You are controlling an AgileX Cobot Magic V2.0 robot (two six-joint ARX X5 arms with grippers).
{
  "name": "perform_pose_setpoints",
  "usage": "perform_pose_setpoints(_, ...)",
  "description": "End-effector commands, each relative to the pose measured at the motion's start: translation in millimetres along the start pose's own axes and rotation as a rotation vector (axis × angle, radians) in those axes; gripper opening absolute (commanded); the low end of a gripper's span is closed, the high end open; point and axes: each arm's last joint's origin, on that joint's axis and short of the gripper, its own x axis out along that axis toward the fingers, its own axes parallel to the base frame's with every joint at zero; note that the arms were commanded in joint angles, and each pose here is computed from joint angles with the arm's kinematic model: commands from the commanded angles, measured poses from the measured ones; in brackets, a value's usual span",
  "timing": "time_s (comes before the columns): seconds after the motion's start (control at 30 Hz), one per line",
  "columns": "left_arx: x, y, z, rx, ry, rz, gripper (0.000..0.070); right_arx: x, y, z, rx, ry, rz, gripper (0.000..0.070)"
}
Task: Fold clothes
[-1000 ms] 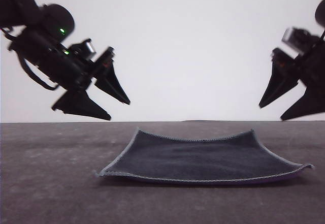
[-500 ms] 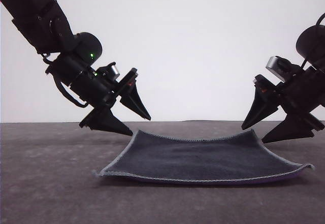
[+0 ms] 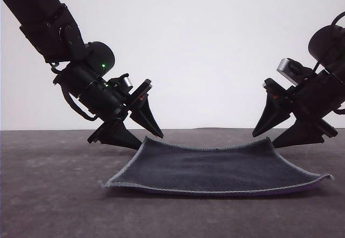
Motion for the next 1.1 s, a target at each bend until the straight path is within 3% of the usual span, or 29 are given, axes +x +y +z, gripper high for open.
perform_pose_setpoints(0.0, 7.1, -0.6, 2.4, 0.011, 0.003, -0.010, 0.0223, 4.7, -1.4, 3.6, 0.001, -0.005, -0.003, 0.0193)
perform_pose_setpoints(0.07, 8.0, -1.9, 2.0, 0.014, 0.006, -0.012, 0.0206, 4.7, -1.6, 3.7, 0.001, -0.007, -0.010, 0.0129)
perform_pose_setpoints(0.17, 8.1, -2.0, 2.0, 0.014, 0.007, -0.012, 0.0081, 4.7, -1.9, 3.7, 0.000, -0.008, -0.019, 0.0013)
perform_pose_setpoints(0.2, 8.1, -2.0, 2.0, 0.014, 0.007, -0.012, 0.0063, 4.7, -1.9, 3.7, 0.000, -0.009, -0.019, 0.0007)
perform_pose_setpoints(0.33, 8.1, -2.0, 2.0, 0.015, 0.007, -0.012, 0.0005, 4.7, -1.9, 3.7, -0.001, -0.008, -0.018, 0.0005)
perform_pose_setpoints(0.67, 2.3, -1.5, 2.7, -0.007, 0.053, -0.104, 0.0003, -1.5, -4.4, 4.1, 0.032, 0.030, 0.135, 0.0005)
perform_pose_setpoints(1.07, -19.0, -8.7, 6.6, 0.007, 0.224, -0.112, 0.0004, -25.4, -3.9, 13.5, 0.078, 0.222, 0.203, 0.0005)
